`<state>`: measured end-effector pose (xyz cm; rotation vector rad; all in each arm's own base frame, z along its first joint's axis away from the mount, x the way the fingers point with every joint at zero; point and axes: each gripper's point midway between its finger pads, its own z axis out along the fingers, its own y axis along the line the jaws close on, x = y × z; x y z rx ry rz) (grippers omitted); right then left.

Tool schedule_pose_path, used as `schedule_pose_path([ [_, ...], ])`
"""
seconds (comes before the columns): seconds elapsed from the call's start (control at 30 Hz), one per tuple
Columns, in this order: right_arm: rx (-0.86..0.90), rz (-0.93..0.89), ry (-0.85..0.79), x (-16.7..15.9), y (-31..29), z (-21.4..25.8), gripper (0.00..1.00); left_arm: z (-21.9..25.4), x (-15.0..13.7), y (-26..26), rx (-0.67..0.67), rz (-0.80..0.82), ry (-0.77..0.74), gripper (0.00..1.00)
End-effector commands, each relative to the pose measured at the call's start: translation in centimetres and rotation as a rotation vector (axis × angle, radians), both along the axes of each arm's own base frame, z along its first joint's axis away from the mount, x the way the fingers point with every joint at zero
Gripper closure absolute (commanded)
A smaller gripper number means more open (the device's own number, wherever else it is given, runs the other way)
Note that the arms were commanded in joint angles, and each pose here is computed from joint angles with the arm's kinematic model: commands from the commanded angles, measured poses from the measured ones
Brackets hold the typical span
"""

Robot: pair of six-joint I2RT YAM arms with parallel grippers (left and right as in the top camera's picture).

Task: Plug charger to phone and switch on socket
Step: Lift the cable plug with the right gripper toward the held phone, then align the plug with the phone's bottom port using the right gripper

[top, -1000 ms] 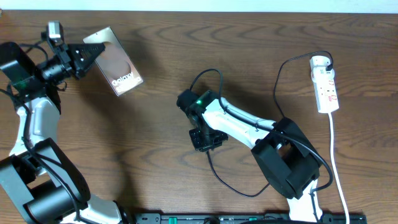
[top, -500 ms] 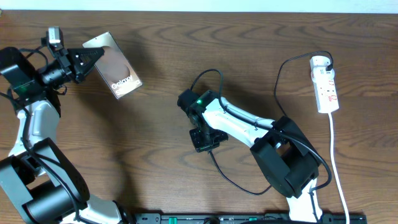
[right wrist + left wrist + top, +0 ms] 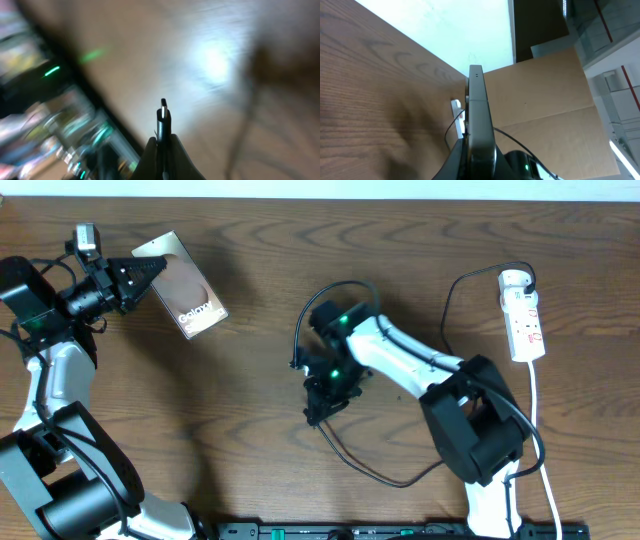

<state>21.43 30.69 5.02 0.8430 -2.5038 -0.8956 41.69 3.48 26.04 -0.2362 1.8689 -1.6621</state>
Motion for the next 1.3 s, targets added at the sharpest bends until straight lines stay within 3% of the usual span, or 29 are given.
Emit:
schedule_pose_path([
  [0.0, 0.444, 0.115, 0.013, 0.0, 1.8, 4.6, 0.99, 0.5, -0.4, 0.0, 0.013, -0.02, -0.032, 0.93],
  [0.1, 0.641, 0.117, 0.006, 0.3, 2.1, 7.1, 0.99, 0.5, -0.4, 0.0, 0.007, -0.02, -0.023, 0.93],
  [0.63, 1.042, 0.076, -0.022, 2.5, 5.2, 12.5, 0.99, 0.5, -0.3, -1.2, 0.003, -0.049, -0.017, 0.93],
  [0.97, 1.048, 0.102, -0.015, 4.9, 8.4, 14.1, 0.99, 0.5, -0.2, -2.2, 0.003, -0.071, -0.017, 0.93],
  [1.27, 1.064, 0.129, -0.027, 5.0, 9.4, 14.9, 0.99, 0.5, -0.2, -2.2, 0.003, -0.071, -0.017, 0.93],
])
